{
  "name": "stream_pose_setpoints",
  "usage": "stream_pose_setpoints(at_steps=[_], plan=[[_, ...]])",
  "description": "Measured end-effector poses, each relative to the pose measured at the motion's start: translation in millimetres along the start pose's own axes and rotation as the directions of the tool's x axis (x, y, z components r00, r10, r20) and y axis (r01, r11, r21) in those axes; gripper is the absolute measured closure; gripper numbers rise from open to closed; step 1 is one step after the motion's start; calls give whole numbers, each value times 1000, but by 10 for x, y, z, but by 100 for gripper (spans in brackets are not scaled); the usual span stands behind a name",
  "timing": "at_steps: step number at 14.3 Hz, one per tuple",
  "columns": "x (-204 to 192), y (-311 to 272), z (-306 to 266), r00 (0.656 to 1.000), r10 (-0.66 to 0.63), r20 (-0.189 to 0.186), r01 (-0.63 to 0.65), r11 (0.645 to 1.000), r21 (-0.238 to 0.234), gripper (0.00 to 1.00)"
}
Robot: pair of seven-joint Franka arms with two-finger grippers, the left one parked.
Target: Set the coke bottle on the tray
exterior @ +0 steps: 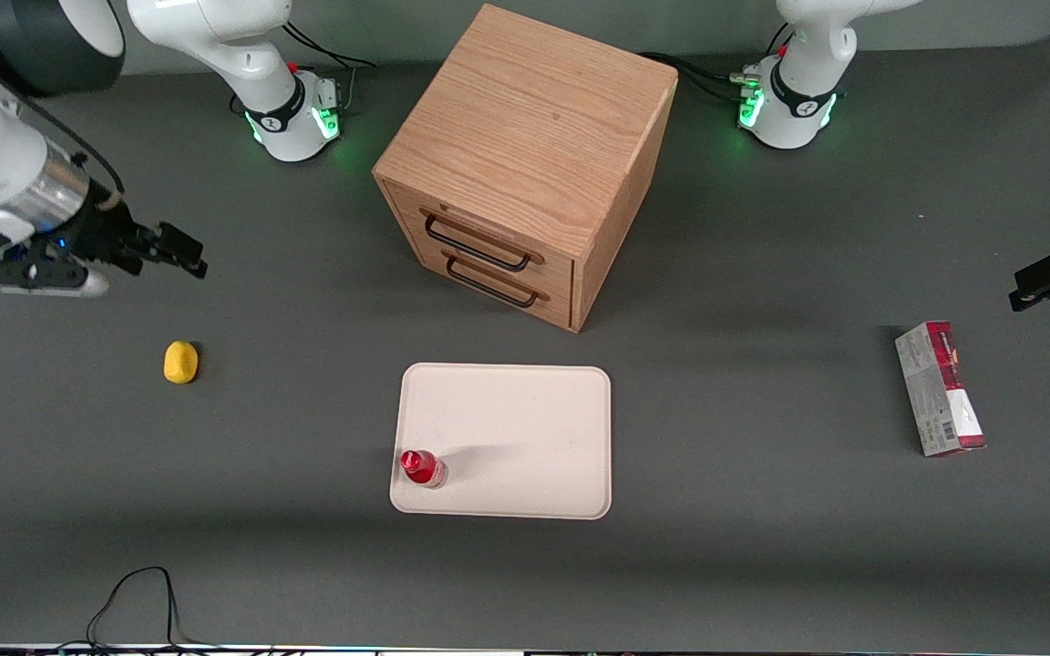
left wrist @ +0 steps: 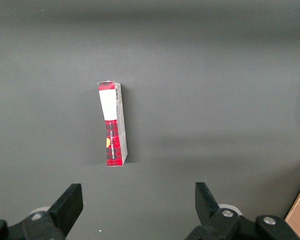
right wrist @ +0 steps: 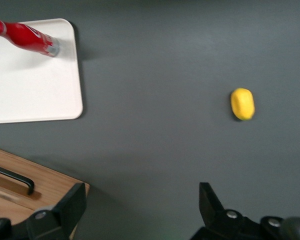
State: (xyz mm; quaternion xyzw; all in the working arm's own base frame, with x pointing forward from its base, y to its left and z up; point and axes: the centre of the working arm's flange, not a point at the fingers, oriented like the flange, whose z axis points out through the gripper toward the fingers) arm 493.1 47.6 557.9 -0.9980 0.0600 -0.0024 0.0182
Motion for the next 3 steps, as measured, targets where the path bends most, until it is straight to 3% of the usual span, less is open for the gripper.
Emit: stream_pose_setpoints(at_steps=[3], plan=[[-124,59,-101,1000,-8,-24,7,1000,-25,0]])
